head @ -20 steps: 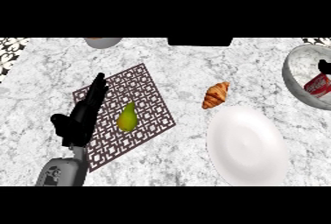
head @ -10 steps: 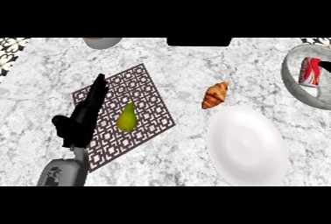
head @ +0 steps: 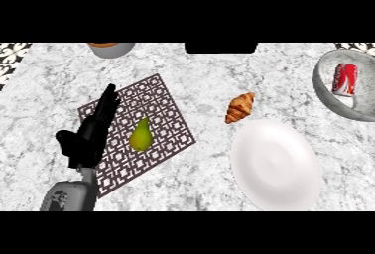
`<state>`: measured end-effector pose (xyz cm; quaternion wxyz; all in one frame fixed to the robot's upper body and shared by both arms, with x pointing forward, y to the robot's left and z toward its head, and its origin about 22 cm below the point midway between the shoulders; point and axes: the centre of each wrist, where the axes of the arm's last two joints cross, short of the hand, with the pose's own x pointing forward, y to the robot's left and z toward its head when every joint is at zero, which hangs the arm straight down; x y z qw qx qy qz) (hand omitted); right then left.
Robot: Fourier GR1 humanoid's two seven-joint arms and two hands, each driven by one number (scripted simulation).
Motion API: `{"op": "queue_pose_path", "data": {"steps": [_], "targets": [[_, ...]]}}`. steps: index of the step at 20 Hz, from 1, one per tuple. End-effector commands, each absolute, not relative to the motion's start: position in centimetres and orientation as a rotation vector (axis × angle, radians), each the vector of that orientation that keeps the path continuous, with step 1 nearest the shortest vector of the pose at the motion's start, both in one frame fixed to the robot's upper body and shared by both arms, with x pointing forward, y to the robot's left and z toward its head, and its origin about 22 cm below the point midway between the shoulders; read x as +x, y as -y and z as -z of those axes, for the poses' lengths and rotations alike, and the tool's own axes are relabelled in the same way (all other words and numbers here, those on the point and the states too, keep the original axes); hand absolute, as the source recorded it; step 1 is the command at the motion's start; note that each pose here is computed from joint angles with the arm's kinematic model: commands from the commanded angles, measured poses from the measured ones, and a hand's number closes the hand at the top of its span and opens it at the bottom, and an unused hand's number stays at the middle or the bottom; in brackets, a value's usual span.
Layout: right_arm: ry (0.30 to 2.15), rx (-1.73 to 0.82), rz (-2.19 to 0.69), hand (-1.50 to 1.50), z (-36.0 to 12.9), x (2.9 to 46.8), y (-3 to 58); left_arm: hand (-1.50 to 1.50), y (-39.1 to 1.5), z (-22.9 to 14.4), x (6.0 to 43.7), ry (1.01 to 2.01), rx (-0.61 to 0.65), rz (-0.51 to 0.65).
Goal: Pick the can from the plate and place it in the bowl
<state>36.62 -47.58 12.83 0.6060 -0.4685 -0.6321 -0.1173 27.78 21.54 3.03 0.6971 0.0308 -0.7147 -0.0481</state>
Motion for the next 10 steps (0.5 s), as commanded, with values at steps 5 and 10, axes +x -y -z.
{"op": "queue_pose_path", "data": {"steps": [5,10], "targets": [[1.545,-0.934,0.383,-1.5,-12.0,32.7,50.0,0.0,-21.3,-2.6,28.1,1.584,0.071,0.097],[1.581,-0.855,0.343,-1.5,-9.8,28.8,51.0,0.0,-21.1,-3.9,28.2,1.588,0.082,0.101]]}}
